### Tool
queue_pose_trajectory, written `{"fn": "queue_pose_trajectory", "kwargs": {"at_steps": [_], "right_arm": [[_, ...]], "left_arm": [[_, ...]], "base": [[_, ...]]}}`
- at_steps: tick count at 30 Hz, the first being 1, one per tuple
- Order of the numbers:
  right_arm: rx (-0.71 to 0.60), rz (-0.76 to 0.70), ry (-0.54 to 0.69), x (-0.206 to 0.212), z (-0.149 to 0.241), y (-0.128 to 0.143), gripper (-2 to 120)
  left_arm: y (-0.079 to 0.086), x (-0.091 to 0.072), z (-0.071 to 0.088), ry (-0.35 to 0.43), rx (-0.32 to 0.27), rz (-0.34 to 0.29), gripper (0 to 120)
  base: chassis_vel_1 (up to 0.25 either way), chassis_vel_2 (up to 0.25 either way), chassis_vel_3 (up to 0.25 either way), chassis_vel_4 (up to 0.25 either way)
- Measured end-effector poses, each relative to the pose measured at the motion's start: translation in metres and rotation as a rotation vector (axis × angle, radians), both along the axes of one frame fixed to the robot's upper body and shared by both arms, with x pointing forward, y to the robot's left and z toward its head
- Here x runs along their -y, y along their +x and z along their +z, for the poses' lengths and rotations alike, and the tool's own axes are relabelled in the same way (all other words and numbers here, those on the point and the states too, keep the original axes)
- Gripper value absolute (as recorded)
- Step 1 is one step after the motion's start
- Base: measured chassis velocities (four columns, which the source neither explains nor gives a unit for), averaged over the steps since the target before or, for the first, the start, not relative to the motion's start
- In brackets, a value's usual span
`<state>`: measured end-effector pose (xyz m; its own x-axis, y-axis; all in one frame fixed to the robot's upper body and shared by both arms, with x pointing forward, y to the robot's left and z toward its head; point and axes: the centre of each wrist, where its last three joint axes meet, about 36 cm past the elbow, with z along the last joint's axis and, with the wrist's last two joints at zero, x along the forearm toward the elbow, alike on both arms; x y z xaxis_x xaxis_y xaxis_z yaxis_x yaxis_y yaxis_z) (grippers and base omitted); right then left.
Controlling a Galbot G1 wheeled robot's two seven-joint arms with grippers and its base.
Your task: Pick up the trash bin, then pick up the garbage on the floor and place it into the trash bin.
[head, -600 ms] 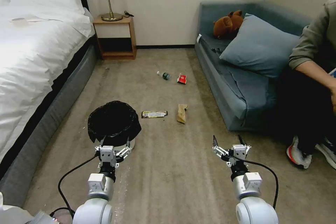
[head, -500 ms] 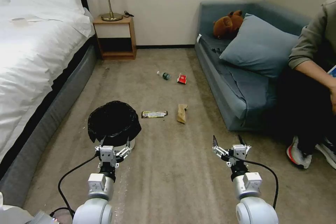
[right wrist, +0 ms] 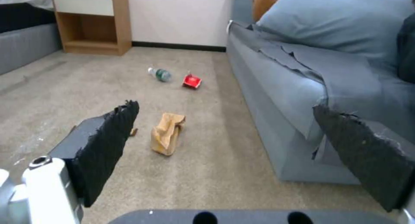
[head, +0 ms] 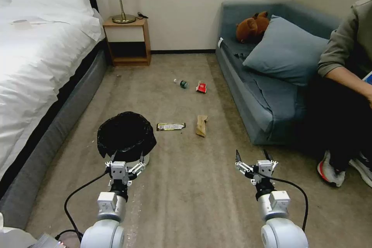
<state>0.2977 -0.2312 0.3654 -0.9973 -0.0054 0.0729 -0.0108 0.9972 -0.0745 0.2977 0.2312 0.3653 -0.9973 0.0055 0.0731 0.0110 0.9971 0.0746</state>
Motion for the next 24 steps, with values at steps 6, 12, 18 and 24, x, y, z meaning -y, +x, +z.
{"fn": "queue_pose_trajectory", "kwargs": {"at_steps": [6, 12, 18, 24], "right_arm": [[0.000, 0.000, 0.000, 0.0000, 0.0000, 0.0000, 100], [0.000, 0.000, 0.000, 0.0000, 0.0000, 0.0000, 100], [0.000, 0.000, 0.000, 0.0000, 0.0000, 0.0000, 100], [0.000, 0.000, 0.000, 0.0000, 0.0000, 0.0000, 100]], "left_arm": [[0.0000, 0.0000, 0.0000, 0.000, 0.000, 0.000, 97], [0.0000, 0.0000, 0.0000, 0.000, 0.000, 0.000, 97], [0.0000, 0.0000, 0.0000, 0.000, 0.000, 0.000, 97], [0.0000, 0.0000, 0.0000, 0.000, 0.000, 0.000, 97]], "base": [[0.000, 0.000, 0.000, 0.000], [0.000, 0.000, 0.000, 0.000], [0.000, 0.000, 0.000, 0.000], [0.000, 0.000, 0.000, 0.000]]}}
